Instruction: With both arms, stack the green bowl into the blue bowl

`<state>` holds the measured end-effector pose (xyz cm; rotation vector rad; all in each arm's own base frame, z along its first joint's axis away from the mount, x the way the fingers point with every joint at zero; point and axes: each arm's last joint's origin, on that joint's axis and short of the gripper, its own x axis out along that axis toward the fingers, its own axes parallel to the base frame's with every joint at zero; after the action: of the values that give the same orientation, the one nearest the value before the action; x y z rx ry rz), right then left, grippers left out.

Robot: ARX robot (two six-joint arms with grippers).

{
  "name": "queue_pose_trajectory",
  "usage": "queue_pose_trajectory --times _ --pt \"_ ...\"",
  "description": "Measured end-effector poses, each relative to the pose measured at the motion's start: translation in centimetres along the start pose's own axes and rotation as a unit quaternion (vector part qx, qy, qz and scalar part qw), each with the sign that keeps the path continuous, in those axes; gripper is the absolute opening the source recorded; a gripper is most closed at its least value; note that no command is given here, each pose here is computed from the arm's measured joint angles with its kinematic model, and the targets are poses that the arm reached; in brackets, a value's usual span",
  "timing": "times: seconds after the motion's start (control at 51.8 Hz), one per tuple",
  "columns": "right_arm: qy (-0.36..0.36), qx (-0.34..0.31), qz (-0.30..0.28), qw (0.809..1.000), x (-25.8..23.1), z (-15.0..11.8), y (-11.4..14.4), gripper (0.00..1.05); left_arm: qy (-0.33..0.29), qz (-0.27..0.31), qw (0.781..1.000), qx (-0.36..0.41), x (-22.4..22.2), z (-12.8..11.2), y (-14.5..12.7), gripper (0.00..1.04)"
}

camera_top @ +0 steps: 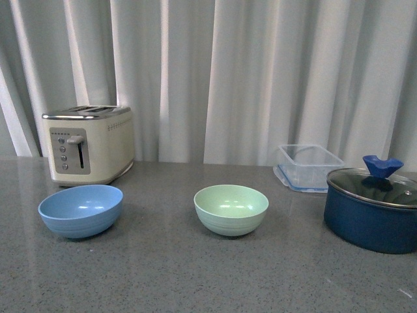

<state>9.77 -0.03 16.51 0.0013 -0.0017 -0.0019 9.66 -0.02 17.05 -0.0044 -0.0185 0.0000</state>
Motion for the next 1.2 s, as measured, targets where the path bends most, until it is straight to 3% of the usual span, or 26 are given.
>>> queue_pose_trajectory --times 0.212,0.251,0.309,0.367,0.56,0.773,0.985,1.197 --pt "0.000 0.000 0.000 1.000 0.0 0.0 0.0 0.95 0.000 0.001 1.000 0.000 0.0 0.0 0.0 0.98" --pt "0.000 0.000 0.000 1.000 0.0 0.0 0.0 0.95 0.070 0.057 0.996 -0.025 0.1 -0.2 0.0 0.98" --pt "-0.001 0.000 0.000 1.000 0.0 0.0 0.0 0.95 0.205 0.160 0.965 -0.038 0.9 -0.1 0.5 0.98" --pt "-0.001 0.000 0.001 1.000 0.0 0.0 0.0 0.95 0.244 0.182 0.951 -0.056 2.4 0.3 1.1 0.98" --pt "-0.001 0.000 0.000 1.000 0.0 0.0 0.0 0.95 0.249 0.177 0.949 -0.078 8.7 4.3 3.9 0.98" --pt "-0.001 0.000 0.000 1.000 0.0 0.0 0.0 0.95 0.286 0.188 0.936 -0.076 17.1 5.8 6.9 0.98" --pt "-0.001 0.000 0.000 1.000 0.0 0.0 0.0 0.95 0.269 0.139 0.950 -0.072 24.2 6.5 6.2 0.98" --pt "-0.001 0.000 0.000 1.000 0.0 0.0 0.0 0.95 0.275 0.135 0.949 -0.067 29.1 4.8 5.9 0.98"
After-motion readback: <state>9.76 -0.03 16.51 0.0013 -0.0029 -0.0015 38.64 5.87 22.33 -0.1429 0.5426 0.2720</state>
